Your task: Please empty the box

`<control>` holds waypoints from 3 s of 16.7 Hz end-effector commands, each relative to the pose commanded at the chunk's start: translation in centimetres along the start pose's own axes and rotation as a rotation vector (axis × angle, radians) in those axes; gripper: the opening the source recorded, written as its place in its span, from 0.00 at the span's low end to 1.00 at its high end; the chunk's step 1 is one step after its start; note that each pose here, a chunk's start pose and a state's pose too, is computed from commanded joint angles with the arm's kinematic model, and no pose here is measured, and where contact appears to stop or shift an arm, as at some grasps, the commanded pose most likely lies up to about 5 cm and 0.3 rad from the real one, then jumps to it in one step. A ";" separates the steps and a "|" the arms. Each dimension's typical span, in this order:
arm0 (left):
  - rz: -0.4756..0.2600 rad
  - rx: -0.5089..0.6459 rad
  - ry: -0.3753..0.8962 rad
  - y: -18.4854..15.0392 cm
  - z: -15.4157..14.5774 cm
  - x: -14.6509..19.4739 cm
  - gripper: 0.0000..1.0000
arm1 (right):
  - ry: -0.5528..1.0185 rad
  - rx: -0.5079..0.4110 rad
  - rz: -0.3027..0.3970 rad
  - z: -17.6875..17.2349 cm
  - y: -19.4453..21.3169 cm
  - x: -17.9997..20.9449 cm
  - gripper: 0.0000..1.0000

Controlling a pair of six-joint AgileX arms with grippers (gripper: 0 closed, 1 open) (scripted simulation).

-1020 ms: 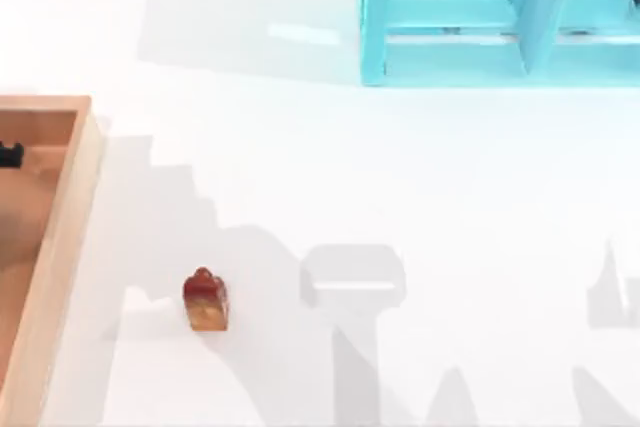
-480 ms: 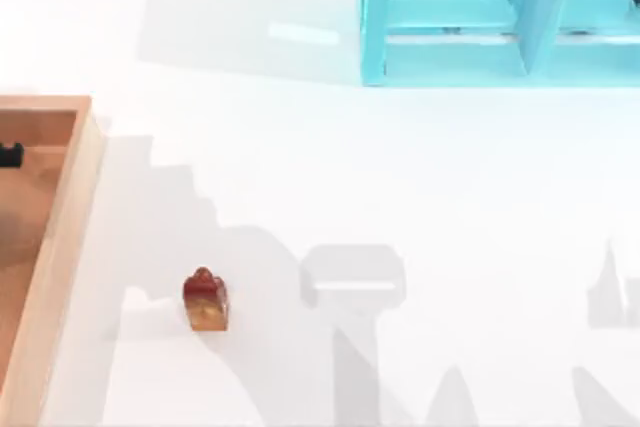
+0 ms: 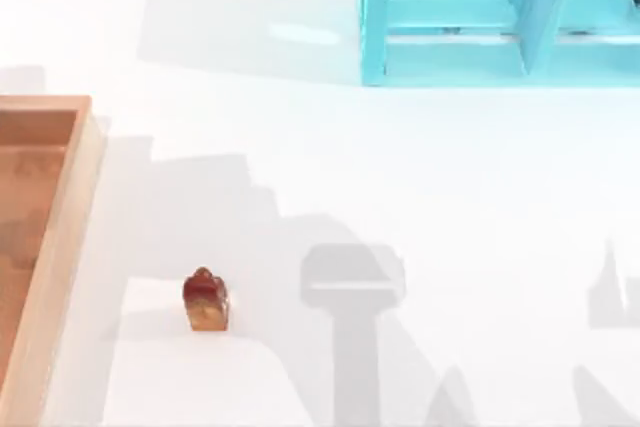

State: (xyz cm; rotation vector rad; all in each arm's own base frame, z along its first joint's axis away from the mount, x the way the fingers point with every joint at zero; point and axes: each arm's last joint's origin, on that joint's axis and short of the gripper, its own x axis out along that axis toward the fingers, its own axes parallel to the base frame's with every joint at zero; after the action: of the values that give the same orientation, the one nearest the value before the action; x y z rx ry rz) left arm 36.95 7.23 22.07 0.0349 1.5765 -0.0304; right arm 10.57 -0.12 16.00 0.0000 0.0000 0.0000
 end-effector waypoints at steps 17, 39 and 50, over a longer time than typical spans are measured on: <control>0.044 0.097 -0.065 -5.1 3.0 -5.2 0.00 | 0.000 0.000 0.000 0.0 0.0 0.0 1.00; 0.006 -0.002 -0.017 -22.9 3.1 4.8 0.00 | 0.000 0.000 0.000 0.0 0.0 0.0 1.00; 0.009 -0.001 -0.008 -22.9 2.9 6.5 0.38 | 0.000 0.000 0.000 0.0 0.0 0.0 1.00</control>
State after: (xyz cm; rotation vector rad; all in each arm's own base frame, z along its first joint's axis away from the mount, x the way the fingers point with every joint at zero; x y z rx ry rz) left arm 38.88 -15.75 15.54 0.0412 1.5687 -0.0227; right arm 10.57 -0.12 16.00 0.0000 0.0000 0.0000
